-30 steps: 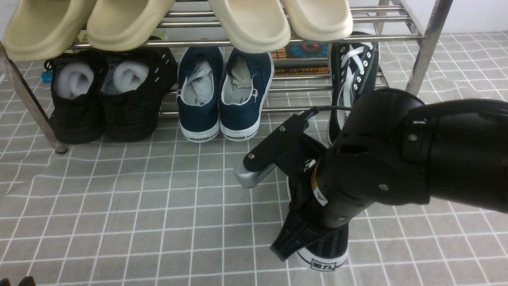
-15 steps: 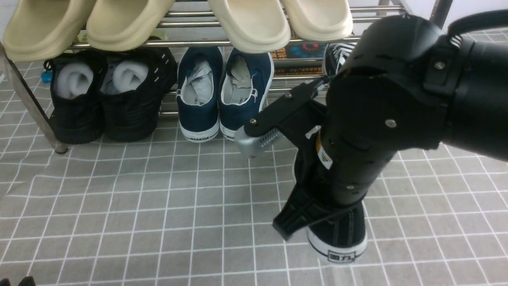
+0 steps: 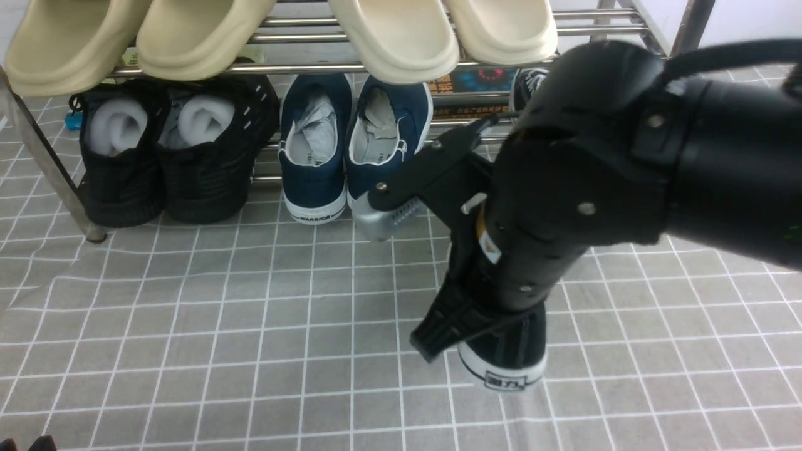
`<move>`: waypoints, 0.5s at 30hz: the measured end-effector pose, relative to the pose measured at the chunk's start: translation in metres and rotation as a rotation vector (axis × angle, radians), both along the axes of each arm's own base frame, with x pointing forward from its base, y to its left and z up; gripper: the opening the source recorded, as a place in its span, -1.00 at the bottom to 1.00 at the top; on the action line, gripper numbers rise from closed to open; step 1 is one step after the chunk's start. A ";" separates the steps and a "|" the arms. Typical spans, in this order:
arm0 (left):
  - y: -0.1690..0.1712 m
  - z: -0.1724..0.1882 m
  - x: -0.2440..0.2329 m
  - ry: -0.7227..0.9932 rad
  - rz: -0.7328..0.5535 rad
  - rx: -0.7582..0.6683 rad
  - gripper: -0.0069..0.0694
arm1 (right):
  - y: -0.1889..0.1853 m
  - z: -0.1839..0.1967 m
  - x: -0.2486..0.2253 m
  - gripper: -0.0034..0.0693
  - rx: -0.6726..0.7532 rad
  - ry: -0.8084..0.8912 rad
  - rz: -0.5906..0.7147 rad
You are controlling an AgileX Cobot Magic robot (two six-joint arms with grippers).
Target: Take the shoes off the shelf with your hand from the grey coffee tablecloth.
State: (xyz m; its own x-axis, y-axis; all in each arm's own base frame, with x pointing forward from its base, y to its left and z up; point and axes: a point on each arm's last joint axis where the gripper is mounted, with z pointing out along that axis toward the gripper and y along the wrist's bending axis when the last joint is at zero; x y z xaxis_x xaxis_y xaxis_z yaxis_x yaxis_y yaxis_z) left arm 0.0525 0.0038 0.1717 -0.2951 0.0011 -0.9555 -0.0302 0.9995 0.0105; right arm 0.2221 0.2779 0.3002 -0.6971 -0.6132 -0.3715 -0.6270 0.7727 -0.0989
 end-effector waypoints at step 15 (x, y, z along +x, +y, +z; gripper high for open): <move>0.000 0.000 0.000 0.000 0.000 0.000 -0.19 | 0.022 -0.048 0.021 -0.32 -0.075 -0.022 0.036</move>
